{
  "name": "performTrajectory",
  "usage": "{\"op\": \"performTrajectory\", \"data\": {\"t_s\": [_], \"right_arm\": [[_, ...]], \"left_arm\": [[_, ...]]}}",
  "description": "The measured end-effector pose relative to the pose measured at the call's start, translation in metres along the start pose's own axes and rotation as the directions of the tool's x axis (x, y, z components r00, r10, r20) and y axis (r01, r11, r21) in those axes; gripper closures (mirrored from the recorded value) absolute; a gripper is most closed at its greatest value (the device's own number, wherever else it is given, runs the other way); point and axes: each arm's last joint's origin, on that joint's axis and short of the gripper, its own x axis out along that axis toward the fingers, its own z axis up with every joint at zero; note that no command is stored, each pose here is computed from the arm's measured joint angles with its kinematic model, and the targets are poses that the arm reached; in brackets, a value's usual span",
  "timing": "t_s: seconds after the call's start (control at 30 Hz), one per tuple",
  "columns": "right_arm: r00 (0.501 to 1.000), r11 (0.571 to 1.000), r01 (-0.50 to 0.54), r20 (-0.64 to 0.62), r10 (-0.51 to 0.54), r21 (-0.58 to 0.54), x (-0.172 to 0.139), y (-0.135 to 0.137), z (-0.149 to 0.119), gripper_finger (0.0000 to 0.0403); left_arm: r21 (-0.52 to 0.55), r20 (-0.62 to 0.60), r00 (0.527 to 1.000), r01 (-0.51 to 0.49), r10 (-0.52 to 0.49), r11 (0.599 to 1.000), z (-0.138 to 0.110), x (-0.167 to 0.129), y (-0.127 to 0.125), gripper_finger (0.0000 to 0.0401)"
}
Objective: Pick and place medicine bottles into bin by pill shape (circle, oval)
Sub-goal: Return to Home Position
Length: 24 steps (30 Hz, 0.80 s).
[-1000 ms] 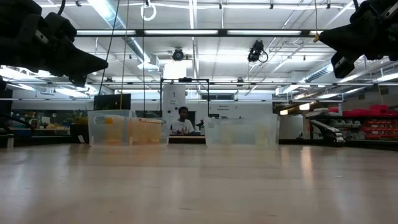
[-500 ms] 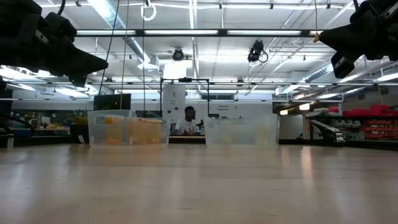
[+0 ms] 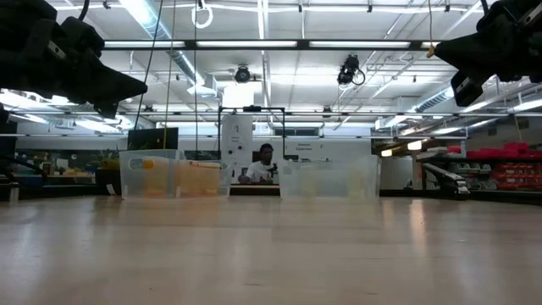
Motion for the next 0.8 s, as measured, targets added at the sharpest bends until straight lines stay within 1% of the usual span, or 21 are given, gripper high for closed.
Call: {"op": "performTrajectory", "data": {"t_s": [0.37,0.63,0.8], "right_arm": [[1.0,1.0,0.0,0.0,0.0,0.0,0.0,0.0,0.0,0.0372],[1.0,1.0,0.0,0.0,0.0,0.0,0.0,0.0,0.0,0.0372],[1.0,1.0,0.0,0.0,0.0,0.0,0.0,0.0,0.0,0.0372]], "left_arm": [[0.0,0.0,1.0,0.001,-0.001,1.0,0.0001,0.0,0.0,0.0373],[0.0,0.0,1.0,0.0,0.0,1.0,0.0001,0.0,0.0,0.0361],[0.0,0.0,1.0,0.0,0.0,1.0,0.0001,0.0,0.0,0.0364]]}}
